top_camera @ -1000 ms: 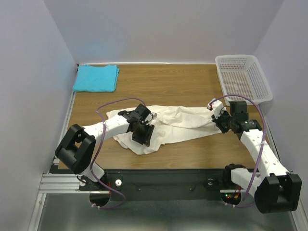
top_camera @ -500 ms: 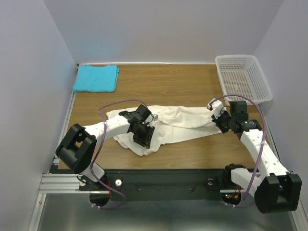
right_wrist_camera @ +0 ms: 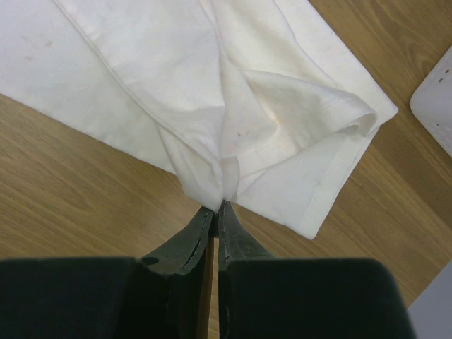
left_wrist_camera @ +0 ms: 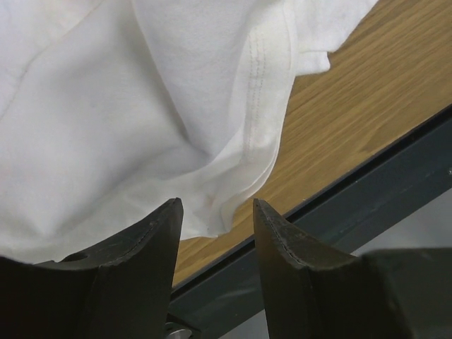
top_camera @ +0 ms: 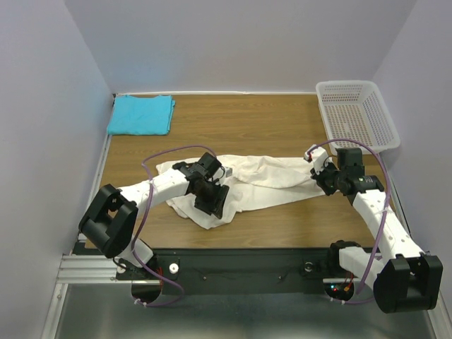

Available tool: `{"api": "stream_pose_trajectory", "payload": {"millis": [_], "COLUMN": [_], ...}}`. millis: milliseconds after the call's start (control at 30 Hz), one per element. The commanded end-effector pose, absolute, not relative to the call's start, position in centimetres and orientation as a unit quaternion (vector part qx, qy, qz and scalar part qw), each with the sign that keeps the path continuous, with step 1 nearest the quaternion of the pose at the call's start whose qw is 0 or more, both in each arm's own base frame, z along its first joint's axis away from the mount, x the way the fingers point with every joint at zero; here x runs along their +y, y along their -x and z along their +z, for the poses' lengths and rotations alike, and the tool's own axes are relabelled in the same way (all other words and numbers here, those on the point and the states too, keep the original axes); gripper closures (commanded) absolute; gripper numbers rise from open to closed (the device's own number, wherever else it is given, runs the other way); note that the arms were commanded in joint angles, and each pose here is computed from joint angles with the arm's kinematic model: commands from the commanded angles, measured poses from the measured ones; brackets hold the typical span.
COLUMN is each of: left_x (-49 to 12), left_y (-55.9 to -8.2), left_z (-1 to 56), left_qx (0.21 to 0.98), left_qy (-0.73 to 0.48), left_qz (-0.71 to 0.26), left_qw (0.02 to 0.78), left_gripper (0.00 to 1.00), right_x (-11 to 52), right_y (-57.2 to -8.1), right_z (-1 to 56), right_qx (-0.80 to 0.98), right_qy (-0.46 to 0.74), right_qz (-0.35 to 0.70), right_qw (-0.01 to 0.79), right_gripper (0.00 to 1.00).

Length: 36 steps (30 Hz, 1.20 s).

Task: Fold and stack the t-shirts
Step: Flatten the tshirt out

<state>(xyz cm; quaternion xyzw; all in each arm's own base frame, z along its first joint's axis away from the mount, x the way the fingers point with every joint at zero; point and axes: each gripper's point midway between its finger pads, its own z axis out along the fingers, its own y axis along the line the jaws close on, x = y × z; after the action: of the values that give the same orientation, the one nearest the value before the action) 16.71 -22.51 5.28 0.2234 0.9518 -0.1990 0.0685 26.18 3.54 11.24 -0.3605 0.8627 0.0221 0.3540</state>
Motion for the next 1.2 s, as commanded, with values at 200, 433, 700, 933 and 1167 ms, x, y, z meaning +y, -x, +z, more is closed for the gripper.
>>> {"api": "stream_pose_trajectory", "payload": {"millis": [200, 433, 700, 933, 1167], "left_x": [-22.2, -22.0, -22.9, -22.8, -18.0], "left_y": [-15.3, -15.7, -15.4, -17.9, -27.1], "left_z": [5.8, 4.9, 4.5, 9.1, 19.4], "left_qx": [0.946, 0.952, 0.948, 0.945, 0.931], "left_qy": [-0.242, -0.242, -0.254, -0.248, -0.144], "left_qz": [-0.208, -0.179, -0.189, -0.176, -0.097], "left_qw": [0.051, 0.051, 0.042, 0.117, 0.321], "left_gripper": [0.47, 0.53, 0.93, 1.0, 1.0], "right_x": [3.6, 3.6, 3.6, 2.8, 3.1], "right_y": [-28.3, -28.4, -28.4, -29.4, -32.7], "right_z": [14.3, 14.6, 14.5, 15.6, 22.2], "right_qx": [0.846, 0.846, 0.847, 0.851, 0.831], "right_qy": [0.355, 0.354, 0.352, 0.332, 0.3], "right_qz": [0.008, 0.008, 0.009, -0.014, -0.02], "right_qw": [0.397, 0.399, 0.399, 0.407, 0.468], "right_gripper": [1.0, 0.99, 1.0, 0.99, 0.99]}}
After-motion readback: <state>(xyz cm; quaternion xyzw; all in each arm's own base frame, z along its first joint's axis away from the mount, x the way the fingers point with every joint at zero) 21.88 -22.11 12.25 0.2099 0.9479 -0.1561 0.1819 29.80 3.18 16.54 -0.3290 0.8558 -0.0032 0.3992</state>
